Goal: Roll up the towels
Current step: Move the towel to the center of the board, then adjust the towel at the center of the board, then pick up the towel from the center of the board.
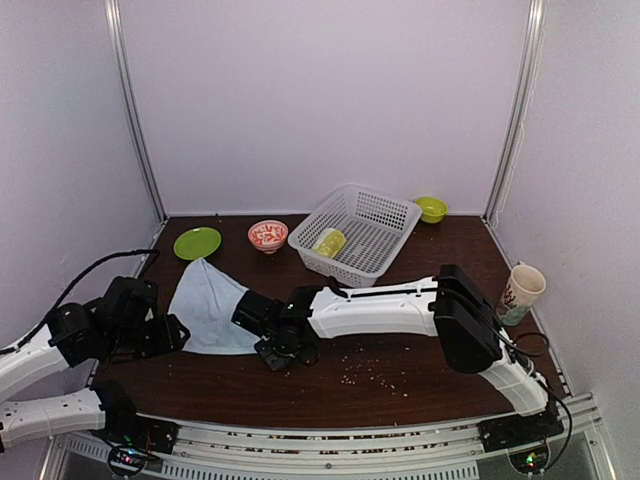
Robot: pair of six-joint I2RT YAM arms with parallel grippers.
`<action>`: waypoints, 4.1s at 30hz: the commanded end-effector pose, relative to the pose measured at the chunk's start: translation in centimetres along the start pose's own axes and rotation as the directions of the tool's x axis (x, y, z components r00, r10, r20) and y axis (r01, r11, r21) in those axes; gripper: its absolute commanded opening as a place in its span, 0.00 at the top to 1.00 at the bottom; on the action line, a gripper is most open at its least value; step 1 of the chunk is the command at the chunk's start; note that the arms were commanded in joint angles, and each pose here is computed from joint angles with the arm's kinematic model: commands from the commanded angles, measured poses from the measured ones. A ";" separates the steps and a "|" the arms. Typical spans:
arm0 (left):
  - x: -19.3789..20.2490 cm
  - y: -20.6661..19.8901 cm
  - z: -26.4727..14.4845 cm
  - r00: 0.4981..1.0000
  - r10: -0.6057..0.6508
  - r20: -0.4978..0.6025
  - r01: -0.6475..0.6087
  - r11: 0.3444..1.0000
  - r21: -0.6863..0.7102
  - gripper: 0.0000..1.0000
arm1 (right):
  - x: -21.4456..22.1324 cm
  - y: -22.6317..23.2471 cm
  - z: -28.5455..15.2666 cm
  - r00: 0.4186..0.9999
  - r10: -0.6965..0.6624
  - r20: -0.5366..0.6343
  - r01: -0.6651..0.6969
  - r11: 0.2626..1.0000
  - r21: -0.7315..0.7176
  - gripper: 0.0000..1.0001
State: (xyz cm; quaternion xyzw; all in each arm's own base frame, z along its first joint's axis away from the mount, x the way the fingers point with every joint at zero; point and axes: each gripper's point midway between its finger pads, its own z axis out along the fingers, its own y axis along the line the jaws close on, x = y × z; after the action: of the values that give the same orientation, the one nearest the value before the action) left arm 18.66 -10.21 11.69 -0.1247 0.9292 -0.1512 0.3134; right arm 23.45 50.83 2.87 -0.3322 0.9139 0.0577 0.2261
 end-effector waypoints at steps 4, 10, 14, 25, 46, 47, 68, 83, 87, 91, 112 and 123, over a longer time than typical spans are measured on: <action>-3.3 0.2 -2.9 0.991 0.011 0.130 -0.008 1.000 -0.023 0.48 | -0.2 -4.5 -14.6 0.981 0.006 0.193 0.009 0.997 -0.080 1.00; -3.4 -2.0 -1.2 0.992 0.048 0.116 -0.053 0.998 0.035 0.48 | 9.3 -10.7 -16.5 0.996 0.024 0.085 -0.025 1.000 0.015 1.00; -0.6 -4.8 1.8 0.995 0.098 -0.033 -0.093 0.986 0.142 0.50 | 15.6 -12.9 -14.9 0.992 0.124 0.032 -0.124 0.992 0.009 1.00; 2.9 -14.5 0.4 0.929 0.370 0.011 -0.344 0.852 0.395 0.52 | 12.5 -10.0 -17.0 0.947 0.265 0.180 -0.220 0.946 -0.238 1.00; -4.5 -8.7 -9.6 0.928 0.068 0.367 -0.235 0.870 0.434 0.48 | 1.0 9.6 -20.1 0.981 0.060 0.184 0.074 0.763 -0.642 1.00; -4.4 -8.5 -9.4 0.930 0.072 0.360 -0.233 0.873 0.428 0.48 | 1.6 10.9 -19.2 0.986 0.028 0.164 0.087 0.753 -0.652 1.00; 6.4 -11.9 -7.1 0.820 0.572 -0.022 -0.528 0.772 0.353 0.45 | 8.4 -9.1 -16.3 0.934 0.312 0.172 -0.240 0.907 -0.345 0.46; 20.8 -16.4 -4.6 0.185 0.964 -0.193 -0.922 0.238 0.307 0.53 | 11.6 -12.8 -15.5 0.909 0.367 0.198 -0.291 0.899 -0.328 0.47; 22.0 -15.2 -2.4 0.218 0.941 -0.258 -0.894 0.299 0.334 0.53 | 12.2 -13.2 -16.3 0.892 0.400 0.211 -0.313 0.883 -0.350 0.47; 22.8 -14.3 -0.8 0.245 0.919 -0.311 -0.870 0.349 0.348 0.52 | 13.0 -13.9 -16.5 0.883 0.416 0.218 -0.330 0.880 -0.342 0.47; 23.1 -7.7 3.1 0.346 0.793 -0.501 -0.816 0.518 0.257 0.57 | 13.5 -13.6 -15.8 0.878 0.439 0.189 -0.356 0.865 -0.353 0.48; 21.4 -5.9 3.0 0.472 0.719 -0.511 -0.739 0.638 0.216 0.58 | 13.6 -13.1 -15.3 0.882 0.439 0.172 -0.357 0.859 -0.367 0.48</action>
State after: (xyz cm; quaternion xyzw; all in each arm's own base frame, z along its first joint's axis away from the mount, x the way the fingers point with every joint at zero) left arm 4.06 -26.54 1.28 0.3662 0.9263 -0.0477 0.0748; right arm 16.67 28.79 11.41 -0.1650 0.9042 0.2899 0.2667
